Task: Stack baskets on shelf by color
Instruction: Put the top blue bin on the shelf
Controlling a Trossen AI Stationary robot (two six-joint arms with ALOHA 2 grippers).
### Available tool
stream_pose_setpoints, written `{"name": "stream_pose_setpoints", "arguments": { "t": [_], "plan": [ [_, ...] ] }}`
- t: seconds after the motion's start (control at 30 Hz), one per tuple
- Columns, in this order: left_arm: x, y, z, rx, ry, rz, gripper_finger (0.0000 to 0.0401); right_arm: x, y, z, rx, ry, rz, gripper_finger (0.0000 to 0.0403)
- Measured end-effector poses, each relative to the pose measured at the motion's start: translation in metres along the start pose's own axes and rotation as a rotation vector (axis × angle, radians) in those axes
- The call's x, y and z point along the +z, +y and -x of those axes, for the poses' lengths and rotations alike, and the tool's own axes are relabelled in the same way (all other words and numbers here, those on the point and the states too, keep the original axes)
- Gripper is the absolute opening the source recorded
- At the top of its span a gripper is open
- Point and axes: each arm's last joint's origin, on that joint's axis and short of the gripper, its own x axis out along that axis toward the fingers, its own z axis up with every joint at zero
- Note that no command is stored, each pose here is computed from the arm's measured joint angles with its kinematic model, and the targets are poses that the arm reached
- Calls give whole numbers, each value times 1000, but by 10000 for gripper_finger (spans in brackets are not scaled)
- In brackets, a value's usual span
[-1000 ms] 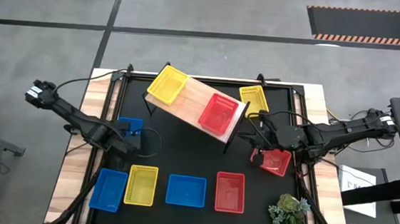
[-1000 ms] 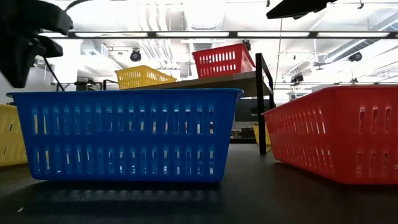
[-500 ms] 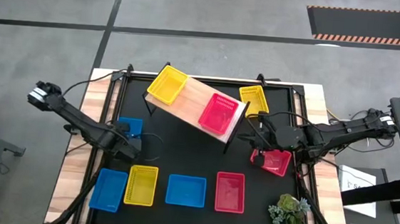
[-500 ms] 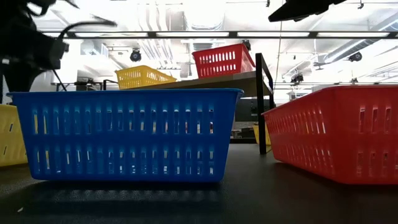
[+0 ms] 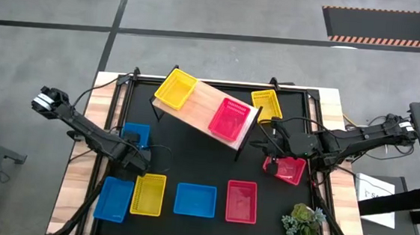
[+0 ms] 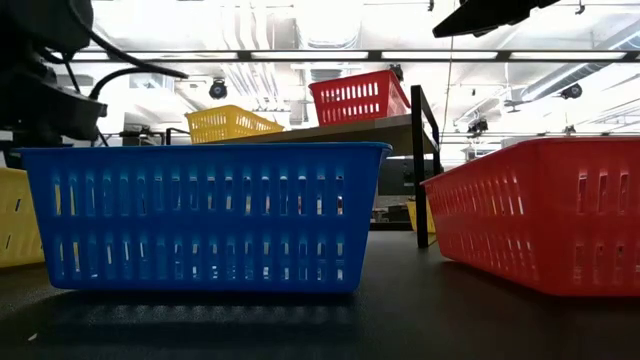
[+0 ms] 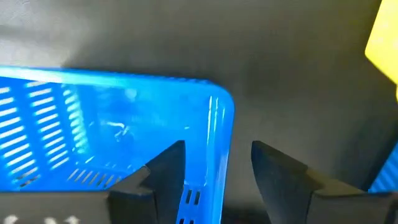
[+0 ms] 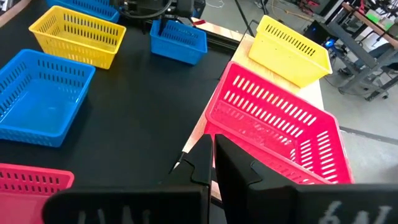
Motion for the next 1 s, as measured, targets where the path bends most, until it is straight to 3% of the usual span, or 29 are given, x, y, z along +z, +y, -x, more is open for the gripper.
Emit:
{"name": "stream_pose_setpoints", "arguments": {
  "t": [0.23, 0.5, 0.77, 1.0],
  "plan": [
    [-1, 0, -7, 6, 13, -6, 109, 0, 0, 0, 0, 0, 0, 9],
    [-2, 0, -7, -3, 15, -20, 8, 0, 0, 0, 0, 0, 0, 9],
    [6, -2, 8, -27, -22, -14, 1, 0, 0, 0, 0, 1, 0, 9],
    [20, -4, 46, -71, -94, -3, 0, 0, 0, 0, 1, 5, 2, 9]
  ]
}}
